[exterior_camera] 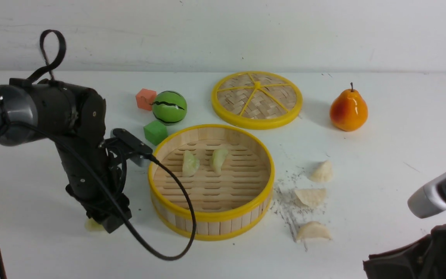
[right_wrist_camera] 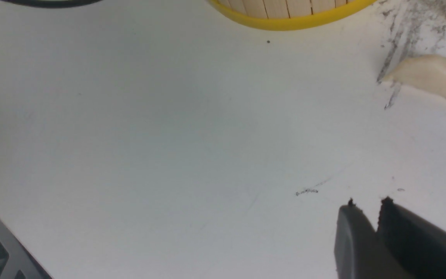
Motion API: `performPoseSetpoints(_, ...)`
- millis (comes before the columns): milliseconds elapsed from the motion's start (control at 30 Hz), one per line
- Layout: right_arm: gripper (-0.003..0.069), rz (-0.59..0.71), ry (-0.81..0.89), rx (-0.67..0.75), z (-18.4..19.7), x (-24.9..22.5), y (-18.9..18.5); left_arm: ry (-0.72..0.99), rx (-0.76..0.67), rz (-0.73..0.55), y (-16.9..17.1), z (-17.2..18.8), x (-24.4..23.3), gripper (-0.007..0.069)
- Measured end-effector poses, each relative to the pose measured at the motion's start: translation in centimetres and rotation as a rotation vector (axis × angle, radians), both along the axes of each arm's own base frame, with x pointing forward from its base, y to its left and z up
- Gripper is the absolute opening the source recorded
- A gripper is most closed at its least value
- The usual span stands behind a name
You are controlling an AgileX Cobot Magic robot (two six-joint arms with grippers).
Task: Put the dumplings into the steamer on the white table.
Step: 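Reach for and grasp a dumpling on the table with the left gripper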
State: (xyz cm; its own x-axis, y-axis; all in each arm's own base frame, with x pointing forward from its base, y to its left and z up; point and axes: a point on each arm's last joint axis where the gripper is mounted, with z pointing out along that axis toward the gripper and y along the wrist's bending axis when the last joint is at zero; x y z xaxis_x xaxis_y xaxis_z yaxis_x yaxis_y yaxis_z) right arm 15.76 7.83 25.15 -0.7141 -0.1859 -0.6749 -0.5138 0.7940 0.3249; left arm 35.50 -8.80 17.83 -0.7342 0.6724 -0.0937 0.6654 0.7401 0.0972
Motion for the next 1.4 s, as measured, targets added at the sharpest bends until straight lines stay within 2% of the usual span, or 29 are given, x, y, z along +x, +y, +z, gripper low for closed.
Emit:
performPoseSetpoints(100,0.0095,-0.002,0.0,0.003,0.0,0.0,0.0,-0.021,0.009,-0.023,-0.1,-0.7,0.6,0.0334)
performPoseSetpoints(267,0.0095,-0.002,0.0,0.003,0.0,0.0,0.0,-0.022,0.01,0.013,0.0,-0.7,0.8,0.0328)
performPoseSetpoints(400,0.0095,-0.003,-0.001,0.003,0.0,0.0,0.0,-0.024,-0.002,0.144,-0.1,-0.4,1.2,0.0328)
performPoseSetpoints(533,0.0095,-0.005,-0.003,0.003,0.0,0.0,0.0,-0.014,-0.025,0.357,-0.3,0.2,2.0,0.0325)
performPoseSetpoints(600,0.0095,-0.005,-0.003,0.003,0.0,0.0,0.0,-0.014,-0.033,0.404,-0.4,0.4,2.2,0.0293)
performPoseSetpoints(633,0.0095,-0.005,-0.004,0.001,0.0,0.1,0.0,-0.02,-0.052,0.469,-0.5,0.9,2.6,0.0167)
performPoseSetpoints(667,0.0097,-0.006,-0.004,0.001,0.0,0.1,0.0,-0.023,-0.064,0.508,-0.6,1.2,2.8,0.0084)
performPoseSetpoints(700,0.0097,-0.006,-0.004,0.001,0.0,0.1,0.0,-0.022,-0.064,0.508,-0.6,1.2,2.9,0.0071)
performPoseSetpoints(733,0.0097,-0.006,-0.005,0.001,0.0,0.1,0.0,-0.032,-0.089,0.56,-0.8,1.6,3.1,-0.0003)
performPoseSetpoints(767,0.0097,-0.006,-0.005,0.001,0.0,0.1,0.0,-0.037,-0.101,0.584,-0.9,1.7,3.2,-0.0014)
performPoseSetpoints(933,0.0104,-0.006,-0.005,0.001,0.0,0.1,0.0,-0.045,-0.088,0.611,-0.7,1.7,3.3,-0.001)
performPoseSetpoints(1000,0.0104,-0.006,-0.005,0.001,0.0,0.1,0.0,-0.041,-0.06,0.606,-0.5,1.7,3.2,0.0025)
performPoseSetpoints(1300,0.0107,-0.008,-0.008,0.0,0.0,0.1,0.0,-0.002,0.017,0.596,0.0,1.0,3.0,0.0355)
performPoseSetpoints(1400,0.0107,-0.008,-0.008,0.0,0.0,0.1,0.0,0.03,0.041,0.574,-0.1,-0.7,3.2,0.0375)
